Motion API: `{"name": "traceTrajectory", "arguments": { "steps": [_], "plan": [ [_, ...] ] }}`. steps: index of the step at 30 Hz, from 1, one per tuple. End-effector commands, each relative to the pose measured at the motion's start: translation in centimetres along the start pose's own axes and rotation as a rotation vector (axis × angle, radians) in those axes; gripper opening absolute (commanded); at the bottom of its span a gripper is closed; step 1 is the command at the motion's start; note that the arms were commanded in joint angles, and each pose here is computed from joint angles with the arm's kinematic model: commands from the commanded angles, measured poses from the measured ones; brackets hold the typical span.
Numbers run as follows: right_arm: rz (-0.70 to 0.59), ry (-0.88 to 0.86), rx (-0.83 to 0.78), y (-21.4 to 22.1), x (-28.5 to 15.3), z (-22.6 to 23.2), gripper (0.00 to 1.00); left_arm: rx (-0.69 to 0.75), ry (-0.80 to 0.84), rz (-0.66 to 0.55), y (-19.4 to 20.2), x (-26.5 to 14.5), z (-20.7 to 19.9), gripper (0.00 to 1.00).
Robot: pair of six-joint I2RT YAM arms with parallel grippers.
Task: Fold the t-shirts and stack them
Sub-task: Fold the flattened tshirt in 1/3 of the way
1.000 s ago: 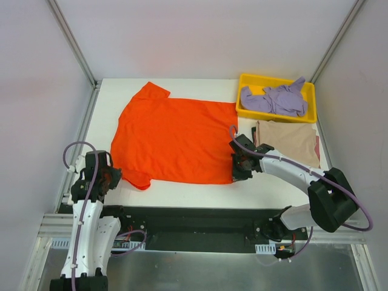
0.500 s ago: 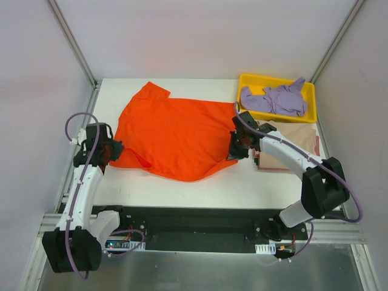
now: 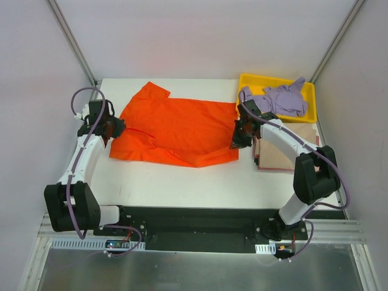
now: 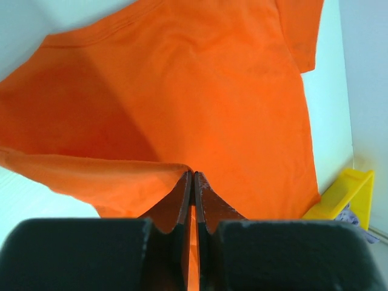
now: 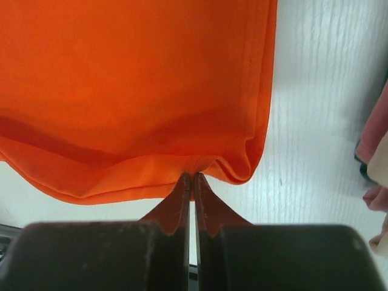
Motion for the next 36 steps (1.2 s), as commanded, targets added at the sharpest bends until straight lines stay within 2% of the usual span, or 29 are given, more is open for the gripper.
{"name": "traceTrajectory", "arguments": {
  "steps": [1,9,16,30,32,34,35,36],
  "plan": [
    [-0.034,0.012,-0.006,-2.6,0.0,-0.3,0.01,0.076,0.117,-0.016,-1.3,0.4,-4.2,0.00],
    [-0.047,0.042,0.017,-4.3,1.1,-1.2,0.01,0.178,0.159,0.082,-0.5,4.0,-7.0,0.00],
    [-0.093,0.150,0.037,-5.3,1.5,-3.4,0.01,0.193,0.104,0.012,-1.8,6.0,-6.8,0.00],
    [-0.124,0.144,0.041,-7.0,3.5,-4.1,0.04,0.224,0.048,0.041,-1.7,10.0,-7.0,0.00],
    [-0.136,0.147,0.039,-7.7,3.7,-4.2,0.08,0.232,0.032,0.042,-1.8,10.7,-6.9,0.00],
    [-0.150,0.143,0.032,-8.4,3.2,-3.9,0.18,0.247,0.027,0.044,-1.9,10.8,-7.2,0.05],
    [-0.153,0.142,0.026,-8.6,2.9,-3.8,0.28,0.253,0.035,0.041,-2.1,10.8,-7.7,0.22],
    [-0.159,0.135,0.016,-8.8,2.5,-3.6,0.38,0.273,0.042,0.039,-2.3,10.6,-8.1,0.61]
  ]
}}
Point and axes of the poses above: each gripper's point midway between its finger pads, its own x axis out along the fingers, its own z axis along the line the jaws close on, y = z × x, the point moved 2 cm from there along -x, back along the fingers, and after that the axes turned 10 degrees about -x, right-handed, at the moved point
